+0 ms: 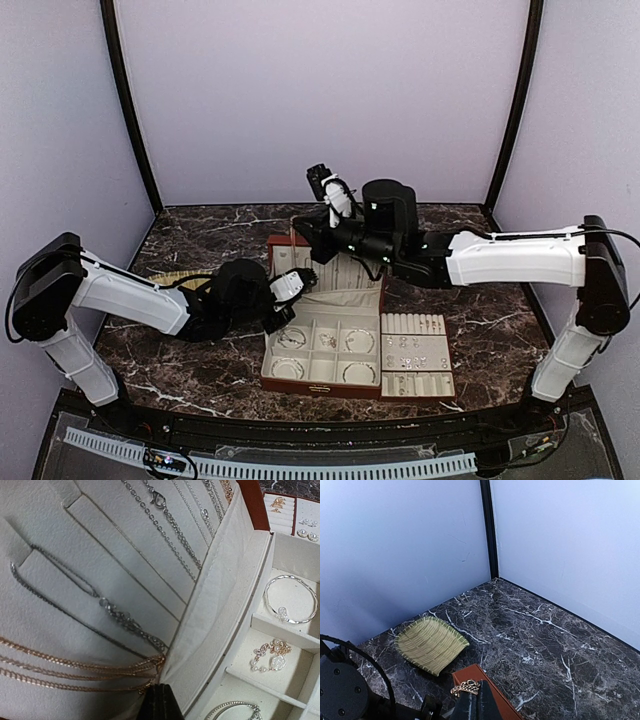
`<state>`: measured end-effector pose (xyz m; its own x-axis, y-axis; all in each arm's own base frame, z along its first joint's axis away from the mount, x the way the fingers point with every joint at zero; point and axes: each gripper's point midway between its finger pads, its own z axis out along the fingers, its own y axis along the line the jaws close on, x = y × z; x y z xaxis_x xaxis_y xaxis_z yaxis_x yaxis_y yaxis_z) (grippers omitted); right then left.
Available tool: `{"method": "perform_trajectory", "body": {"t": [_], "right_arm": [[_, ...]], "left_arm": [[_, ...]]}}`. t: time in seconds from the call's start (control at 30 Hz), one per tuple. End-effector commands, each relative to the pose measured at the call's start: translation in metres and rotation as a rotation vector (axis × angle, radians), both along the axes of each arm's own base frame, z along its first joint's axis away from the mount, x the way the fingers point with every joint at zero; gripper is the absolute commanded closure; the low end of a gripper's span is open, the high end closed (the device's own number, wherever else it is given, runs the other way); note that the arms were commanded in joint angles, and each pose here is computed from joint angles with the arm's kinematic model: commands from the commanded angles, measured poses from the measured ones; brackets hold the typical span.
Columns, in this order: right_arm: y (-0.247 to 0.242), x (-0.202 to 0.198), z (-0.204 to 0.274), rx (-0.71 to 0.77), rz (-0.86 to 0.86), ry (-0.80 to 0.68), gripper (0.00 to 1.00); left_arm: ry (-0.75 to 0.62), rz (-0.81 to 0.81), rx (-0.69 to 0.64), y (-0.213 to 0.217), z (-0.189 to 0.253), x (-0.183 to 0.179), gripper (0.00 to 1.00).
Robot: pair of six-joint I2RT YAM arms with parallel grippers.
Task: Organize the mixed jewelry
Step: Hang the necklace on the necklace hanger.
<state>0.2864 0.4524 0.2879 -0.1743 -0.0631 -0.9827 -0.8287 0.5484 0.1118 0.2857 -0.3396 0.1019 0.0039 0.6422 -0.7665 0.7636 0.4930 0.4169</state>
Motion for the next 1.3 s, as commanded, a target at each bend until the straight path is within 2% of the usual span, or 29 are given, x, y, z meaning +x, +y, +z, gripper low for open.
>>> {"method": "perform_trajectory", "body": {"t": [0.0, 0.9, 1.27], "right_arm": [[0.009, 0.003, 0.021, 0.044, -0.006, -0.055, 1.00], [0.008, 0.000, -0.068, -0.068, -0.001, 0.039, 1.00], [0.000, 0.009, -0.092, -0.112, -0.068, 0.063, 1.00]], "left_arm": [[0.066, -0.058, 0.011, -0.008, -0.012, -0.016, 1.00], [0.056, -0.048, 0.003, -0.007, -0.010, -0.015, 1.00], [0.052, -0.041, -0.001, -0.006, -0.008, -0.014, 1.00]]}}
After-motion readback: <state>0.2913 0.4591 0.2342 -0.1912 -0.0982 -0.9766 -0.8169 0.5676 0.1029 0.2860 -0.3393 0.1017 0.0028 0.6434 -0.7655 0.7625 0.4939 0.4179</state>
